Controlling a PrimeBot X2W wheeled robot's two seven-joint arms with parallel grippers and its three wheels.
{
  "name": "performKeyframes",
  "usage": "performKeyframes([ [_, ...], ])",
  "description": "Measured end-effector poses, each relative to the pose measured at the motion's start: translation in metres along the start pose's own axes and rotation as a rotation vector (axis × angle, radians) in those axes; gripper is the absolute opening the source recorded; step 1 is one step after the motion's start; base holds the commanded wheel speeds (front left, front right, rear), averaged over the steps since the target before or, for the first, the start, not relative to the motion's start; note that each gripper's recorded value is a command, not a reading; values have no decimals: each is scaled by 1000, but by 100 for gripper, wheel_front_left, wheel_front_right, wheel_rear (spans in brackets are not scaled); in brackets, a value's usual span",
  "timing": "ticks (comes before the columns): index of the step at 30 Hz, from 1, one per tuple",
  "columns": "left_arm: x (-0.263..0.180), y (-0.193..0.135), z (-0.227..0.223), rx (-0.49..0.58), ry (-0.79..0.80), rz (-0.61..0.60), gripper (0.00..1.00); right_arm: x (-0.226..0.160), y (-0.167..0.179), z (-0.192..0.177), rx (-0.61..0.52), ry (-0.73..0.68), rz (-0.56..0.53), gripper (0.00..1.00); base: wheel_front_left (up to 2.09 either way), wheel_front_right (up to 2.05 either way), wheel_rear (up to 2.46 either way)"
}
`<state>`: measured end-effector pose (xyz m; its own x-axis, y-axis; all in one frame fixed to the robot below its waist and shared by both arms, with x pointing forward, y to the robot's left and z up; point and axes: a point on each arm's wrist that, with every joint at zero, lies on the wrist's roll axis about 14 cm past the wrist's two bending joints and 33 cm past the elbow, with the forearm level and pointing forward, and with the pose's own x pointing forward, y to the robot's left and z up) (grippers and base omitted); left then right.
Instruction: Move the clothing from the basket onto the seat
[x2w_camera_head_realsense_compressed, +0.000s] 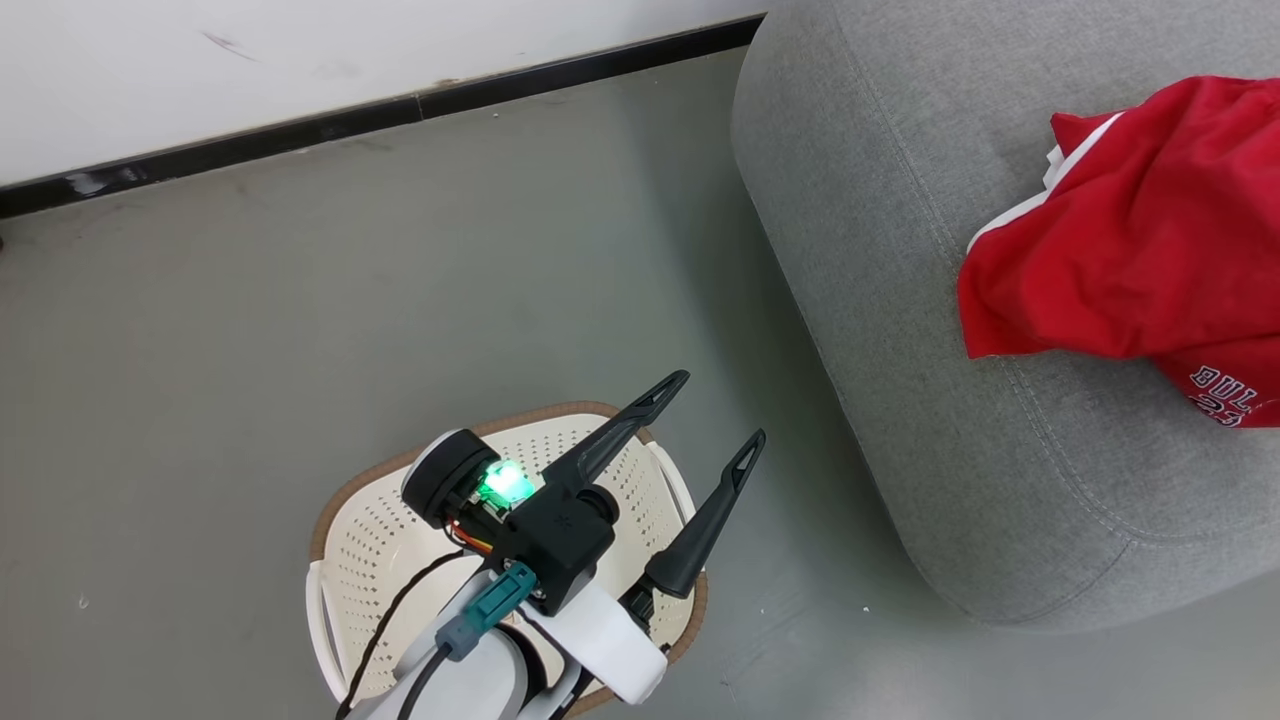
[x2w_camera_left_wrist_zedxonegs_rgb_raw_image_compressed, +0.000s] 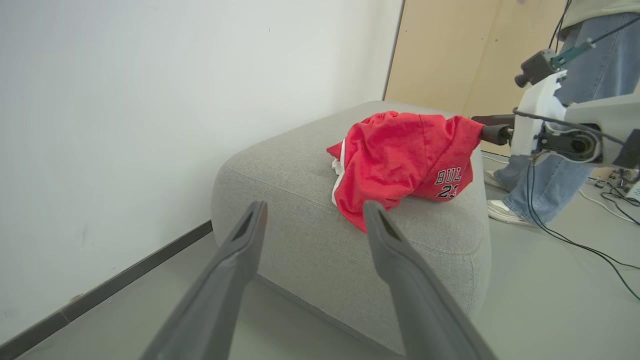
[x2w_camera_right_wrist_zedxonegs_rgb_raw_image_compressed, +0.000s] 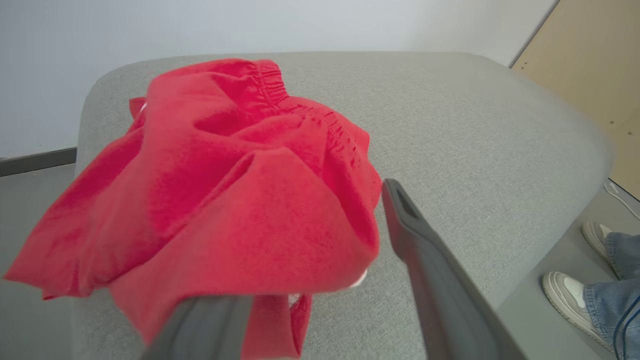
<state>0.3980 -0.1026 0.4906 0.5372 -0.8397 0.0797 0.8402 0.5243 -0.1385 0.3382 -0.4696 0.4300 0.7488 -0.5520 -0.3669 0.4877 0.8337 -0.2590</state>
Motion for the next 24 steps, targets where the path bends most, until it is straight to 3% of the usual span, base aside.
performKeyframes([
  [24,9,-5,-2,-8,-11,-26,100,-48,-28,-77,29,167,-51,100,0,0,0],
])
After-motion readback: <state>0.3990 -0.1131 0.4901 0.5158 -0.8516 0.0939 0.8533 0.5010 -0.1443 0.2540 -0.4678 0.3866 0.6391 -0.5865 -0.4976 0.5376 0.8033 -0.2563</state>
